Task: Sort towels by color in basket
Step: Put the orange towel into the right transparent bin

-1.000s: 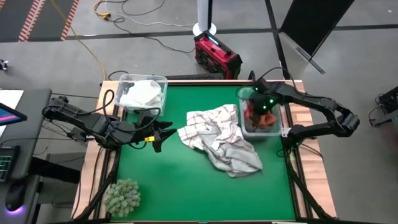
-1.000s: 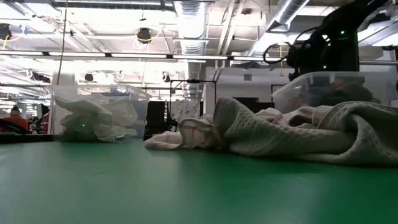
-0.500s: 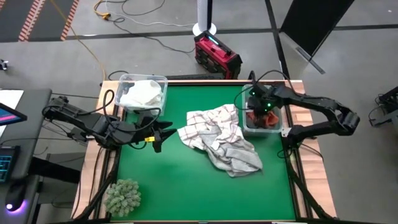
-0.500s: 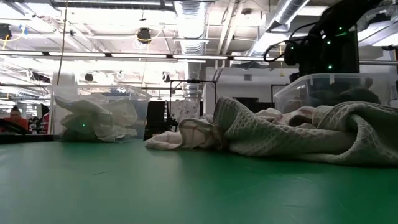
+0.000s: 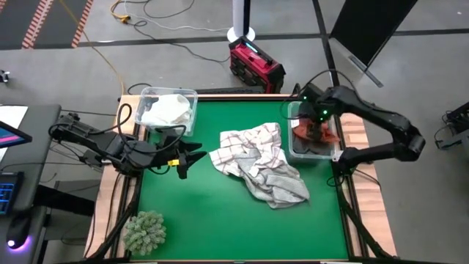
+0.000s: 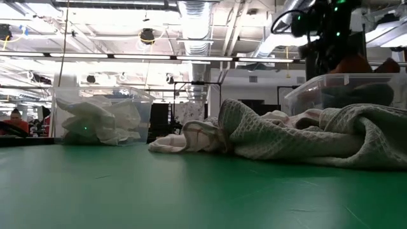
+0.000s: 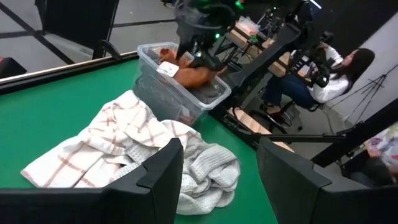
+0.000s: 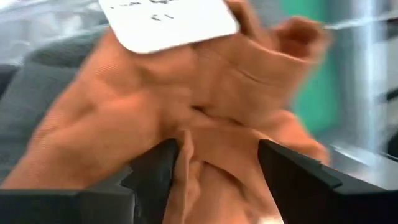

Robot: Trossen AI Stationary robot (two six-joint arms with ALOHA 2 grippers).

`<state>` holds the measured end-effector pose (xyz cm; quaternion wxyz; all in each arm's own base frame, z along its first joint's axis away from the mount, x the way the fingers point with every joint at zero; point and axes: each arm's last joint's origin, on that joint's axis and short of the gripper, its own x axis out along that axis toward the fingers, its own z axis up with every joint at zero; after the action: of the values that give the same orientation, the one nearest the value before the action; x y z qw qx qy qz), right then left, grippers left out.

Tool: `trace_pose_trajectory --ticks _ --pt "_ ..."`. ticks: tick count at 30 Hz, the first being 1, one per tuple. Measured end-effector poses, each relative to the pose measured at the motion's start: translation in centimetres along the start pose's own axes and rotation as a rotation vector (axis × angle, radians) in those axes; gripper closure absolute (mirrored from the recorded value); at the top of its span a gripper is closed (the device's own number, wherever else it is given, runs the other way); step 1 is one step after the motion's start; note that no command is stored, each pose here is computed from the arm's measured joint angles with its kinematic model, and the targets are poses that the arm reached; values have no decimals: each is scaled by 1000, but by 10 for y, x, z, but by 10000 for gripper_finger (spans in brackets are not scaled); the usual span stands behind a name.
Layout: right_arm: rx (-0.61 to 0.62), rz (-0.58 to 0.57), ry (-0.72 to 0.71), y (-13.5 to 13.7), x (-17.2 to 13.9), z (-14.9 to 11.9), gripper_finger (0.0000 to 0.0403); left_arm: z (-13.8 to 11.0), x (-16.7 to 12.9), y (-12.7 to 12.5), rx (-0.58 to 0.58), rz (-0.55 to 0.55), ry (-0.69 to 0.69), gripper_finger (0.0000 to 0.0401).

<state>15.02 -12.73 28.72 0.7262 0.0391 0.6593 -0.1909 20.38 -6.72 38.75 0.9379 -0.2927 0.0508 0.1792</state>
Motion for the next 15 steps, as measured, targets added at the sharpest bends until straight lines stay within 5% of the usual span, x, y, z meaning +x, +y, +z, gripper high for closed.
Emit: trace_pose_trajectory --ticks 6,15 --pt "32 -95 -22 -1 -31 -6 126 1 -2 1 -1 -4 -3 207" --pt "172 -91 -205 6 -52 -15 126 1 -2 1 -3 -4 -2 207"
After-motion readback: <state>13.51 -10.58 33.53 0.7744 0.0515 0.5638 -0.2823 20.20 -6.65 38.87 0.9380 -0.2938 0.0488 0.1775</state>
